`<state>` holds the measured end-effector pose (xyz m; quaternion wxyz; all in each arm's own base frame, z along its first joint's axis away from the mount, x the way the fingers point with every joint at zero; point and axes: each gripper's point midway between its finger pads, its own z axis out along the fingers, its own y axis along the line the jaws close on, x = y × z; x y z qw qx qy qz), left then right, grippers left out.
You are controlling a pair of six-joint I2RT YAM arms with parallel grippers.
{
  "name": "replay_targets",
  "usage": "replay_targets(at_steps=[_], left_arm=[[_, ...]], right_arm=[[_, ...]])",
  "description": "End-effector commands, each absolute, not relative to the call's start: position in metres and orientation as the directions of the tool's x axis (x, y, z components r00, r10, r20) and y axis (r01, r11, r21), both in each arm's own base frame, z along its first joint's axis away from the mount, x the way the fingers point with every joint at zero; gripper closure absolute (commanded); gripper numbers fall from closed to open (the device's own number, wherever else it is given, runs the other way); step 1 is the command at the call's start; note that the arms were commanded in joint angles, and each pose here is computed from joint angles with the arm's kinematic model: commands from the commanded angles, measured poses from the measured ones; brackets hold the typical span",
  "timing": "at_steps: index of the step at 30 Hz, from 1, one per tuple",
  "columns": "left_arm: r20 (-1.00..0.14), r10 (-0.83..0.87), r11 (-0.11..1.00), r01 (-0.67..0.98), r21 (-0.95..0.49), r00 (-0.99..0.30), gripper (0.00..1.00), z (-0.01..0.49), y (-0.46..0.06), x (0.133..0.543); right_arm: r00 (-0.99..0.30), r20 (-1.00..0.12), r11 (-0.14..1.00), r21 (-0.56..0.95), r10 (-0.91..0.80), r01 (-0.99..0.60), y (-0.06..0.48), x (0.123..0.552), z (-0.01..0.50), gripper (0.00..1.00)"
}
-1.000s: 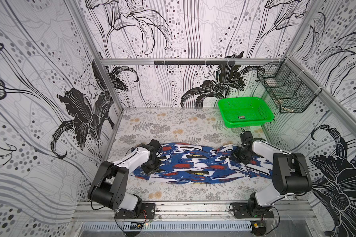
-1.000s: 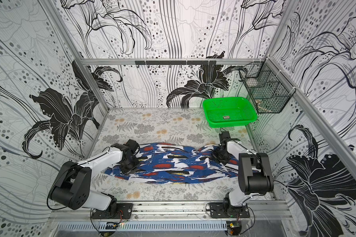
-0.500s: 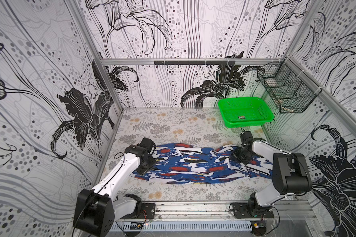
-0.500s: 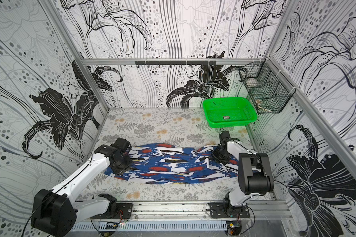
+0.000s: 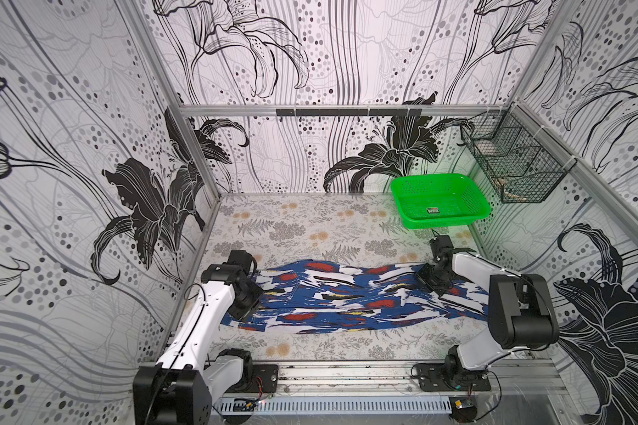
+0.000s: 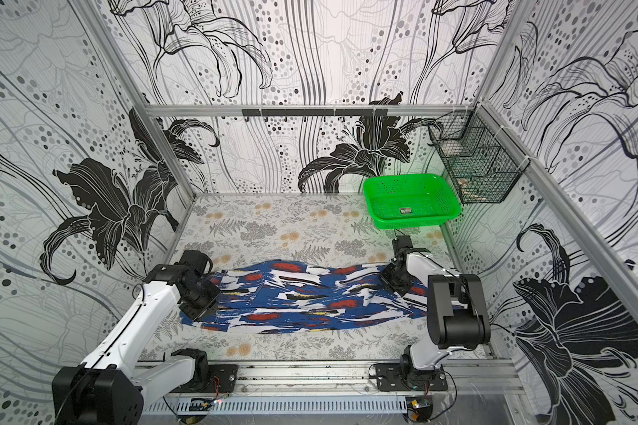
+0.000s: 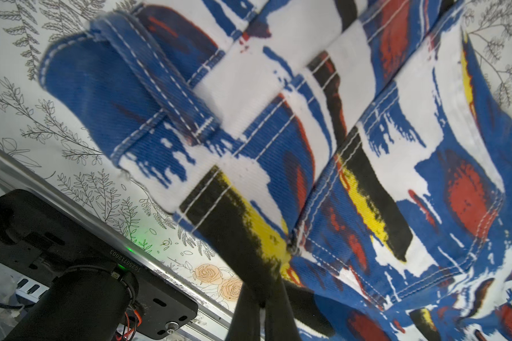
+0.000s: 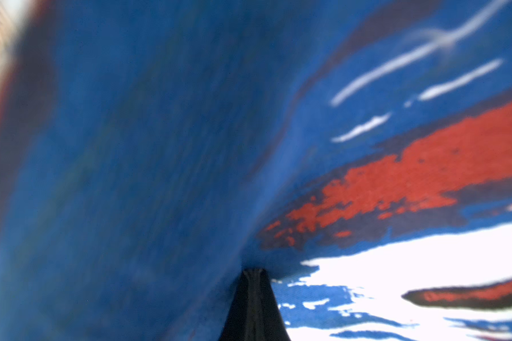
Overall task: Roll up the long pants
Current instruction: Fold the long pant at the center of the board.
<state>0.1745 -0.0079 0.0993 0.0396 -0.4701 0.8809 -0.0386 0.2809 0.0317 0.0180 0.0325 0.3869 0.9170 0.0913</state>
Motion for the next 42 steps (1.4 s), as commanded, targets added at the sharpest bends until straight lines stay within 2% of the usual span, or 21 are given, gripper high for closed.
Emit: replay_targets(at_steps=[1,4,5,6,9,10,12,14,17,21,24,26,28,31,33,34,42], left_arm=[[-0.014,-0.843,0.537,-0.841,-0.066,-0.537,1.0,0.102,0.001,0.156],[0.005,-0.844,0.534,-0.84,-0.099,-0.537,1.0,0.103,-0.003,0.156],[0.017,-0.84,0.538,-0.835,-0.113,-0.543,0.96,0.101,-0.006,0.157],[0.029,-0.838,0.538,-0.834,-0.126,-0.545,0.82,0.101,-0.009,0.158],[0.042,-0.829,0.538,-0.816,-0.211,-0.557,0.25,0.105,-0.019,0.168],[0.028,-0.83,0.537,-0.813,-0.227,-0.557,0.15,0.11,-0.019,0.173],[-0.024,-0.831,0.545,-0.806,-0.231,-0.555,0.02,0.122,-0.01,0.183],[-0.054,-0.83,0.551,-0.802,-0.231,-0.555,0.02,0.128,-0.005,0.194],[-0.021,-0.815,0.56,-0.779,-0.283,-0.579,0.04,0.119,-0.014,0.214],[0.063,-0.807,0.522,-0.76,-0.387,-0.587,0.15,0.101,-0.038,0.241],[0.097,-0.784,0.507,-0.723,-0.47,-0.613,0.18,0.099,-0.064,0.258],[0.124,-0.754,0.51,-0.694,-0.508,-0.645,0.26,0.098,-0.085,0.266],[0.142,-0.715,0.536,-0.667,-0.518,-0.685,0.38,0.093,-0.11,0.27],[0.191,-0.662,0.577,-0.655,-0.487,-0.725,0.64,0.077,-0.143,0.265],[0.211,-0.649,0.607,-0.664,-0.436,-0.731,0.9,0.062,-0.152,0.259],[0.219,-0.652,0.616,-0.676,-0.404,-0.726,1.0,0.054,-0.151,0.255],[0.124,-0.685,0.68,-0.691,-0.247,-0.718,1.0,0.028,-0.123,0.255]], right_arm=[[-0.69,0.043,0.689,0.028,0.723,0.724,0.014,0.245,-0.002,0.96],[-0.689,0.043,0.688,0.03,0.723,0.725,0.014,0.246,-0.003,0.96],[-0.688,0.046,0.687,0.03,0.724,0.726,0.015,0.246,-0.004,0.97],[-0.687,0.046,0.687,0.029,0.725,0.726,0.014,0.246,-0.004,0.97],[-0.688,0.046,0.688,0.027,0.724,0.725,0.014,0.246,-0.005,0.97],[-0.688,0.046,0.688,0.028,0.724,0.725,0.014,0.246,-0.004,0.97],[-0.688,0.045,0.688,0.028,0.724,0.726,0.014,0.246,-0.004,0.97],[-0.688,0.044,0.688,0.027,0.724,0.726,0.014,0.245,-0.004,0.97],[-0.689,0.044,0.688,0.027,0.724,0.725,0.014,0.245,-0.004,0.97],[-0.689,0.041,0.688,0.031,0.724,0.725,0.014,0.244,-0.005,0.97],[-0.687,0.041,0.687,0.032,0.725,0.726,0.014,0.244,-0.004,0.98],[-0.686,0.038,0.686,0.034,0.726,0.727,0.014,0.245,-0.002,0.98],[-0.687,0.033,0.686,0.035,0.726,0.727,0.014,0.246,0.0,0.98],[-0.684,0.03,0.683,0.034,0.729,0.729,0.013,0.247,0.004,0.98],[-0.685,0.029,0.684,0.035,0.728,0.728,0.013,0.248,0.006,0.99],[-0.684,0.03,0.683,0.035,0.729,0.73,0.013,0.248,0.006,0.99],[-0.733,-0.055,0.732,0.139,0.678,0.667,0.016,0.259,0.031,1.0]])
